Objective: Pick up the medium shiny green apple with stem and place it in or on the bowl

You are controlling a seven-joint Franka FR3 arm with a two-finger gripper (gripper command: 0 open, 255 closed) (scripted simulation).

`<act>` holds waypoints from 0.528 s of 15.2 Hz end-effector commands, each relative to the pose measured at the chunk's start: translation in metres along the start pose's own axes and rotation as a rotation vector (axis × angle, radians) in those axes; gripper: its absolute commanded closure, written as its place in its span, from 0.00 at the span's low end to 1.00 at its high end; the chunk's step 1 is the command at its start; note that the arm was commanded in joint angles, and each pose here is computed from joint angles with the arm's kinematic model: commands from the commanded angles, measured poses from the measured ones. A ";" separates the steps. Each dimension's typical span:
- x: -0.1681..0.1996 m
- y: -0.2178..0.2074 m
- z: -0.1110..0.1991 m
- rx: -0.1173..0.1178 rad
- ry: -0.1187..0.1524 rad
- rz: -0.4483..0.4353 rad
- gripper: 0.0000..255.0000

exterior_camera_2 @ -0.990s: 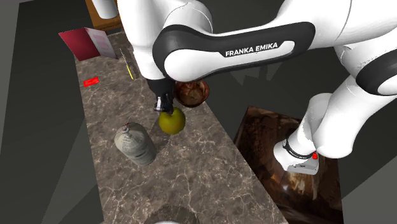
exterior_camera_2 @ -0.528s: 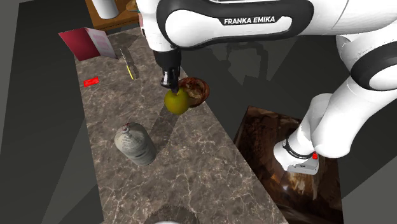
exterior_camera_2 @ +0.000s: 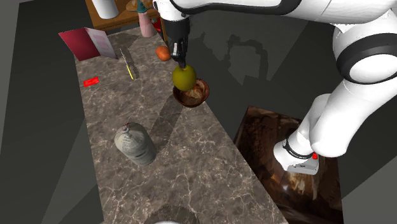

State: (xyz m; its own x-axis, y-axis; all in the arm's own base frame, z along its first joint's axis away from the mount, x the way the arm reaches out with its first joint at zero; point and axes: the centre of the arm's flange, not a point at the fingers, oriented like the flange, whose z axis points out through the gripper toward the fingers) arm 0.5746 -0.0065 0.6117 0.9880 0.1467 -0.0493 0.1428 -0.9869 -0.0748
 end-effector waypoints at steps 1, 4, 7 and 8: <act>-0.001 0.027 -0.012 0.000 0.000 -0.002 1.00; -0.002 0.065 -0.025 0.000 0.000 -0.002 1.00; -0.003 0.084 -0.026 0.000 0.000 -0.002 1.00; -0.003 0.084 -0.021 0.000 0.000 -0.002 1.00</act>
State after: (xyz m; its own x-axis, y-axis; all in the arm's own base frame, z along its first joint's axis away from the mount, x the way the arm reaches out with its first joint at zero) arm 0.5846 -0.0883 0.6303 0.9878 0.1475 -0.0496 0.1436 -0.9868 -0.0748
